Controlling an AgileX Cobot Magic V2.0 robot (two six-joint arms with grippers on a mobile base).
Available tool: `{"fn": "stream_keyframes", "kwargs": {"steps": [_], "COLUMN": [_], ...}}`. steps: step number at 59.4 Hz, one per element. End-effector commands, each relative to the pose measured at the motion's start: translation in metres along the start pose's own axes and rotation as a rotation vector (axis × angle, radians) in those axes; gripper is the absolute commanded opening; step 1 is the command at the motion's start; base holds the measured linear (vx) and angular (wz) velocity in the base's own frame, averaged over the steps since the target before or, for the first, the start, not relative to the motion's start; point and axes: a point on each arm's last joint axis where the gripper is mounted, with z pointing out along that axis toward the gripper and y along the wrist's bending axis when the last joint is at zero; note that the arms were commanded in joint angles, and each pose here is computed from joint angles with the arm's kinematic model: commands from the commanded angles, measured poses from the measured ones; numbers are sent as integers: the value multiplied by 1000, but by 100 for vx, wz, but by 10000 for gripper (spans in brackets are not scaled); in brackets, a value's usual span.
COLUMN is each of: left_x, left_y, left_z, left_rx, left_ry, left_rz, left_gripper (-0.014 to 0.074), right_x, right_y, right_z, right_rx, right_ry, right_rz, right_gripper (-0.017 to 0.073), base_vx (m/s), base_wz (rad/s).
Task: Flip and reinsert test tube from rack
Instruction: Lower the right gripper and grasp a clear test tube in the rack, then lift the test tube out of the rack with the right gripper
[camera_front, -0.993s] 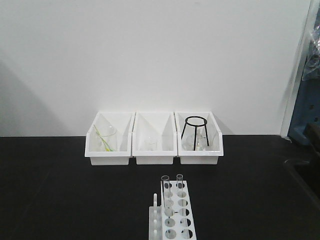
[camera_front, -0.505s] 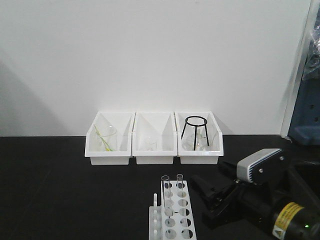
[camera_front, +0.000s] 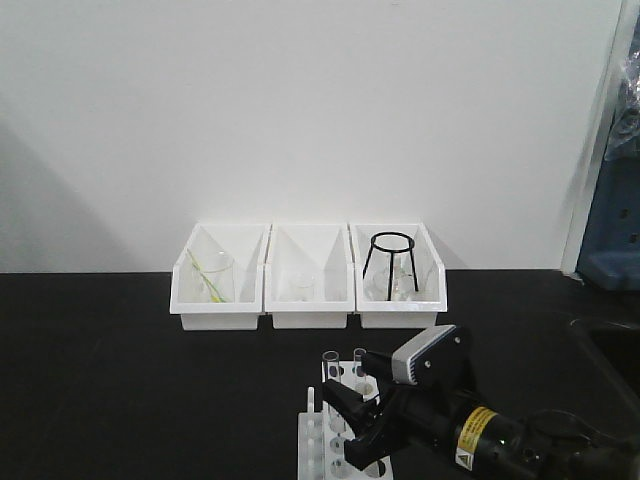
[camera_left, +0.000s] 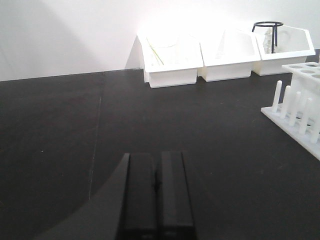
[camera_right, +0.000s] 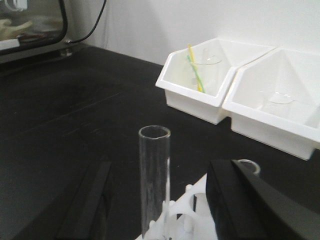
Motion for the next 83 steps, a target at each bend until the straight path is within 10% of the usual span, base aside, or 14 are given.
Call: {"fn": "stream_keyframes", "kwargs": {"steps": [1,28,53,83], "left_x": [-9,-9,-9,-9], "left_y": [-1,-1,-1,-1], "left_z": [-1,-1,-1,-1], "left_rx": [14,14,14,14], "left_ry": [-92,-92,-92,-92], "left_rz": [-14,-14,-14,-14], "left_gripper": [-6,-6,-6,-6], "right_x": [-25,-7,-10,-134], "right_y": [0,-11,-10,6], "right_z": [6,37,36,-30], "right_rx": [-43,-74,-84,-14], "right_ry": [-146,-192,-215,-414], "right_rz": [-42,-49,-38,-117], "right_gripper": [454,420,-16,-13], "base_vx": [0,0,0,0], "base_wz": [0,0,0,0]}}
